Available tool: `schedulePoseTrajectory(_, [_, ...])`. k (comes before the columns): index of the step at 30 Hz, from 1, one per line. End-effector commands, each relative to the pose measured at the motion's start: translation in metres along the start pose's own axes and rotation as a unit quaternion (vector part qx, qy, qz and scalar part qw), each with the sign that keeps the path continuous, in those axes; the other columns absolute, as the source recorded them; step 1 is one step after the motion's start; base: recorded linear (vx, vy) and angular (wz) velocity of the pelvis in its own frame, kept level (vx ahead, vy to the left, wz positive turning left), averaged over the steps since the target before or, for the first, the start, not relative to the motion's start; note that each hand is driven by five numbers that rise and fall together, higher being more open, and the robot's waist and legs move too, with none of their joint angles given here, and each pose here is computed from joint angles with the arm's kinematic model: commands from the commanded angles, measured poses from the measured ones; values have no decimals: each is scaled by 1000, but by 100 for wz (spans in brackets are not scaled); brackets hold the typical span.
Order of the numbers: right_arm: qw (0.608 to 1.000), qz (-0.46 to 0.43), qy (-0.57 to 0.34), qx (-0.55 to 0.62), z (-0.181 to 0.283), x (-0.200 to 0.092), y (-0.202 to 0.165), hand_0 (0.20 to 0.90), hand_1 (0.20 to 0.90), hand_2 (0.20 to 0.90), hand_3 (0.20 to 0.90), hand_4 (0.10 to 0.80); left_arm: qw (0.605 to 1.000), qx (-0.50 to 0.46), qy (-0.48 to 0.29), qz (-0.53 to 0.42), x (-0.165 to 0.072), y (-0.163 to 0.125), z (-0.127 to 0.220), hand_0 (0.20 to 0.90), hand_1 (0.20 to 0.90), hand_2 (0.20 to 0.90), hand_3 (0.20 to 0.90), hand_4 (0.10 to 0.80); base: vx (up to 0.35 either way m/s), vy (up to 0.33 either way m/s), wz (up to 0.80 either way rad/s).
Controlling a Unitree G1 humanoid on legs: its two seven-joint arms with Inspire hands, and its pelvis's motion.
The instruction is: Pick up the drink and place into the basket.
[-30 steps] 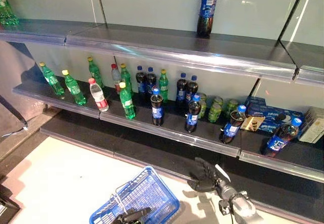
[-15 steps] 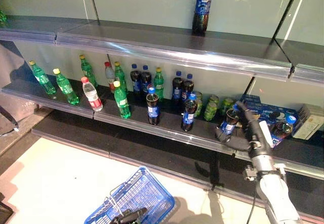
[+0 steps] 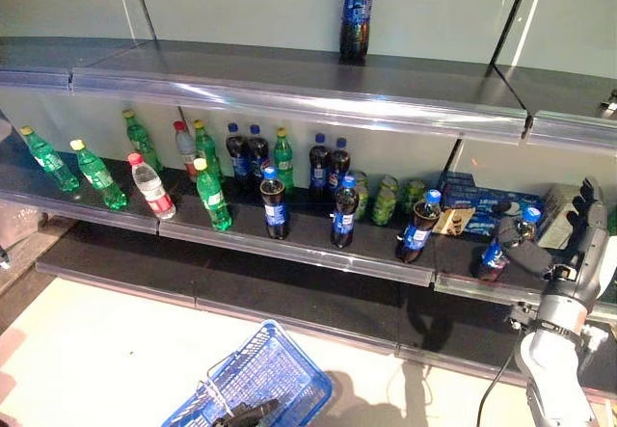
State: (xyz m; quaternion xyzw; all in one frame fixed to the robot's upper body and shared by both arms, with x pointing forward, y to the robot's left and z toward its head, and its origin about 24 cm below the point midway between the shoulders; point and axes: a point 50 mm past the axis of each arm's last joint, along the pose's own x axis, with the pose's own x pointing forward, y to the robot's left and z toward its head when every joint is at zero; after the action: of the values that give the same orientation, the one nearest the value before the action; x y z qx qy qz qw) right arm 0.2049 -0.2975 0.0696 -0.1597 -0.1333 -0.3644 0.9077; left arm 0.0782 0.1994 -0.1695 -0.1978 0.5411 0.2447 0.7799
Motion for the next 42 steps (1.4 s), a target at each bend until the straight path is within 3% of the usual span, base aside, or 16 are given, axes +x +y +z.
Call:
schedulePoseTrajectory(1, [985,-99,-121,68,43,22,-9,900,900,900,900,800,995,62,-8,77,-3,42,5,300,300,300,200,100,82,5,-1])
schedulePoseTrajectory(8, [986,-101,-105,81,40,23,-7,900,900,900,900,800,995,73,-15,67,-4,39,3,300,300,300,200,100,48,-1,-4])
schedulePoseTrajectory(11, [983,-103,-123,94,47,30,-1,900,900,900,900,800,995,75,-37,48,-2,24,15,300,300,300,200,100,-208,17,-12])
schedulePoseTrajectory(15, [963,-131,-180,151,80,56,10,900,900,900,900,800,992,70,-104,-7,0,-19,52,300,300,300,200,100,-273,16,-9])
schedulePoseTrajectory(21, [948,-131,-222,185,107,74,17,900,900,900,900,800,987,63,-142,-45,-4,-45,73,300,300,300,200,100,-83,-1,-9])
schedulePoseTrajectory(32, [934,-163,-243,203,138,106,9,900,900,900,900,800,983,57,-160,-64,-9,-57,87,300,300,300,200,100,-24,-29,-2])
schedulePoseTrajectory(42, [940,-119,-252,198,166,140,-5,900,900,900,900,800,982,71,-160,-74,-9,-54,90,300,300,300,200,100,9,-40,-3])
